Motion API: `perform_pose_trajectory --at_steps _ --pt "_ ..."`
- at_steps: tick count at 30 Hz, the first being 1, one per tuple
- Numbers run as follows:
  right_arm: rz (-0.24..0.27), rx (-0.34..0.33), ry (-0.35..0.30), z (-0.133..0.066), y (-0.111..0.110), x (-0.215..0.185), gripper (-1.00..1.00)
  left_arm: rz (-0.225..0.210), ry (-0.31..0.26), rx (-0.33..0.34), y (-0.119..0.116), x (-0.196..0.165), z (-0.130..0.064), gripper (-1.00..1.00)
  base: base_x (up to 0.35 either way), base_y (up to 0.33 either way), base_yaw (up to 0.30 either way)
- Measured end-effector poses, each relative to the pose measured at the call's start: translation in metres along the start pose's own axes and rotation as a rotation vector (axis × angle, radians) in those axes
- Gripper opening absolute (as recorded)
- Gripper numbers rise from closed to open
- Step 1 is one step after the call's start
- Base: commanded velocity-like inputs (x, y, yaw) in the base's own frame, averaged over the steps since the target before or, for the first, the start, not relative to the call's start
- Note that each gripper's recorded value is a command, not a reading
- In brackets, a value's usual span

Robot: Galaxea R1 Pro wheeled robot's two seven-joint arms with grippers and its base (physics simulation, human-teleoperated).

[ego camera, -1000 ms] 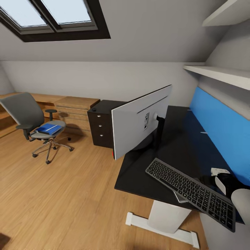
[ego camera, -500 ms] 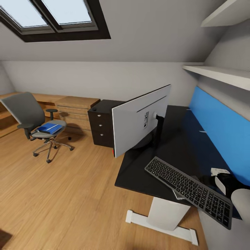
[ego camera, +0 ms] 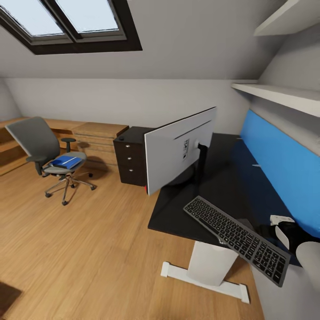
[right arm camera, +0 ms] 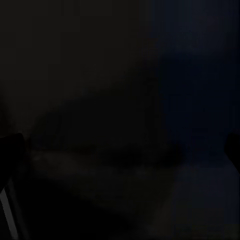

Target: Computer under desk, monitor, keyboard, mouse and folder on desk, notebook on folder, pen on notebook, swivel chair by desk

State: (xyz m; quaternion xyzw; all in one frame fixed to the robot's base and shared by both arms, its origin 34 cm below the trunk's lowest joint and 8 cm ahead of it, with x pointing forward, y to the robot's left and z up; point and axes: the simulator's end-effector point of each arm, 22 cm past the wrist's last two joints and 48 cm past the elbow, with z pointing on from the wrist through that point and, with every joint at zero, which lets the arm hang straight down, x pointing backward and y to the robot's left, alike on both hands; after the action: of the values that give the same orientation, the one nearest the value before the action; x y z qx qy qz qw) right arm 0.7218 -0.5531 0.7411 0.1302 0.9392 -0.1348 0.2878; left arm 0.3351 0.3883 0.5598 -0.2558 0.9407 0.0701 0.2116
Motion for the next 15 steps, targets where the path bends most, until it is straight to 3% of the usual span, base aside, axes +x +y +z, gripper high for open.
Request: perform_pose_trajectory --at_steps 15 --pt "-0.001 0.0 0.0 -0.0001 0.0001 0.0 1.0 0.002 0.0 0.0 -0.0004 0.0003 -0.0001 1.0 -0.063 0.019 0.0"
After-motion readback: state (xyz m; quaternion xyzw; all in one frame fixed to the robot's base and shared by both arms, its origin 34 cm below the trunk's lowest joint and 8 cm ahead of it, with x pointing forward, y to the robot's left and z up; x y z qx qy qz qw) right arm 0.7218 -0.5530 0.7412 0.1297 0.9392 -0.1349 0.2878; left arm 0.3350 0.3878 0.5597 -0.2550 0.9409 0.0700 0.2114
